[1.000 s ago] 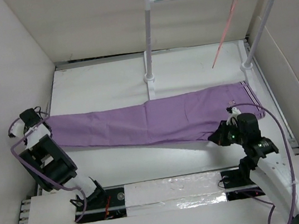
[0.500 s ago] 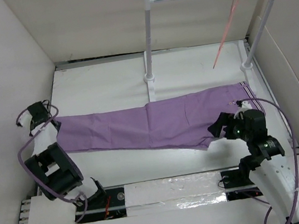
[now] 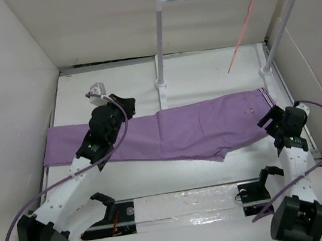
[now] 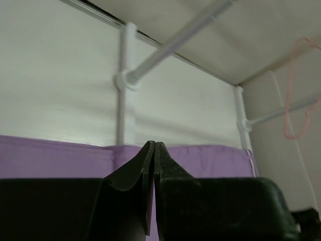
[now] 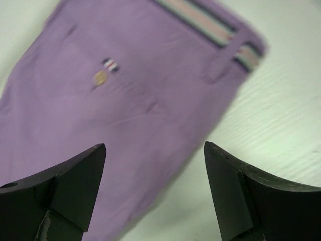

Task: Place the trousers on the hanger
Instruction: Fold the trousers at the center of the board.

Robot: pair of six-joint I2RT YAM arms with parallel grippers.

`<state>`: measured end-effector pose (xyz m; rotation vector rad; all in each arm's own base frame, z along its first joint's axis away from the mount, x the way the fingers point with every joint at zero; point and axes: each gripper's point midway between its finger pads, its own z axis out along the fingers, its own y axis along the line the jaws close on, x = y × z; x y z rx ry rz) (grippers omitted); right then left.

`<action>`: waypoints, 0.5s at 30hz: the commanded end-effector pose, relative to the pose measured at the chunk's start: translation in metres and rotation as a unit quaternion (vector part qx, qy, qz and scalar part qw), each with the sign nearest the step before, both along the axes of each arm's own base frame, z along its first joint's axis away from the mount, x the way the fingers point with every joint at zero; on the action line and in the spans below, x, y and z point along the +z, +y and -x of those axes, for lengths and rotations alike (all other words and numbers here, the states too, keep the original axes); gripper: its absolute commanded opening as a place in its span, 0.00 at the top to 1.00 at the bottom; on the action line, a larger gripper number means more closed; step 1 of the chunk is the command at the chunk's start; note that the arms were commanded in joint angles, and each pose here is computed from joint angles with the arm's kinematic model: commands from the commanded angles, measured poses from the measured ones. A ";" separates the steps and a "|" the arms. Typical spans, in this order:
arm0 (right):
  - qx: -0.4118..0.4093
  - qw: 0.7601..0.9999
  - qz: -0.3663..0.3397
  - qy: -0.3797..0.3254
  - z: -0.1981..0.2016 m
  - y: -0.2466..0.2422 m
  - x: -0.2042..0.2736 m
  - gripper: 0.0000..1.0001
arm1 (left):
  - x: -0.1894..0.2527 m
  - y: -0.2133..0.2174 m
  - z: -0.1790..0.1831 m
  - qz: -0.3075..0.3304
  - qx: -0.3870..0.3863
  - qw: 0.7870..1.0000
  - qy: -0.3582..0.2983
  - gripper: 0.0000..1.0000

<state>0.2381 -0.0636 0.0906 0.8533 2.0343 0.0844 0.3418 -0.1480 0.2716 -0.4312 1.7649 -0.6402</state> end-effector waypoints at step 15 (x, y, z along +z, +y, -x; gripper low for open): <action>-0.112 0.983 -0.125 -0.072 -0.043 -0.078 -0.032 0.20 | -0.044 -0.033 0.063 0.001 -0.121 0.991 -0.066 1.00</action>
